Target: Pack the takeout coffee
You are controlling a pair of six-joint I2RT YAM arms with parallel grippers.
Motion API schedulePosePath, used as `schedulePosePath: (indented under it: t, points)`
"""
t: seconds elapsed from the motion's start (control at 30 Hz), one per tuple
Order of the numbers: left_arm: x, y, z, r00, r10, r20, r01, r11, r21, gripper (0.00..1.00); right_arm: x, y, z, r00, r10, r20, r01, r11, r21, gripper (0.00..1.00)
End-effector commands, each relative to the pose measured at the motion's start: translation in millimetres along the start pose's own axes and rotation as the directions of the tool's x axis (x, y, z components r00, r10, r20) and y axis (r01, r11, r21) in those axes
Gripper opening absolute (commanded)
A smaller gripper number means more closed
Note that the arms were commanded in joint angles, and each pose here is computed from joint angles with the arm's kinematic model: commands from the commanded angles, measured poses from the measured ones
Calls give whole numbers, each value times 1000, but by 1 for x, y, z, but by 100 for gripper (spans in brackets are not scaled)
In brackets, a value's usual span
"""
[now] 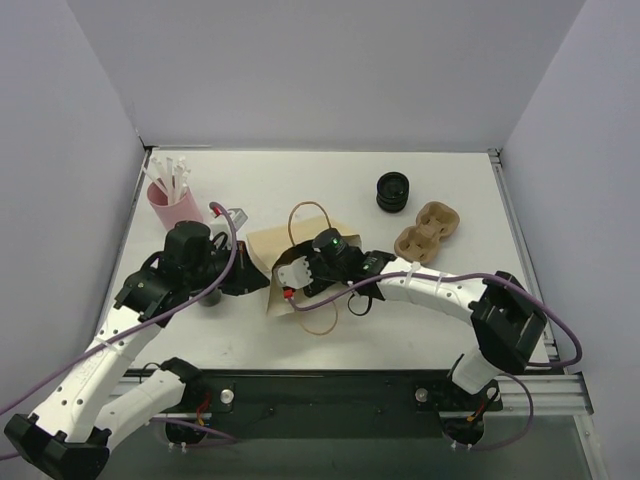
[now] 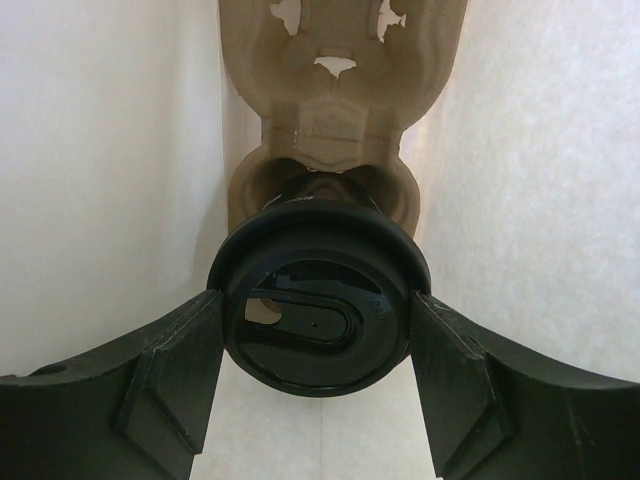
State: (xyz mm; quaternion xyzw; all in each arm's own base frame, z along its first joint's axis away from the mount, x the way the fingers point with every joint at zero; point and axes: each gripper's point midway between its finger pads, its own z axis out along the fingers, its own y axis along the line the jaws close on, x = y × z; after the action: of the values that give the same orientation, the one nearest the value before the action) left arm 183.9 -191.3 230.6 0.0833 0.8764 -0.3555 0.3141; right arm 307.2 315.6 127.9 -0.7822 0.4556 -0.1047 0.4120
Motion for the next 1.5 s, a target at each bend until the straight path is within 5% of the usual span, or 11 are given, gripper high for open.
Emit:
schedulePosePath:
  t: [0.0, 1.2, 1.47]
  points:
    - [-12, -7, 1, 999, 3, 39, -4, 999, 39, 0, -12, -28, 2, 998, 27, 61, -31, 998, 61, 34]
    - [-16, -1, 10, 988, -148, 50, 146, 988, 42, 0, 13, -47, 54, 973, 219, 80, -228, 962, 149, 36]
    - [-22, -3, 9, 988, -145, 61, 142, 989, 45, 0, 19, -59, 51, 956, 282, 80, -293, 930, 222, 50]
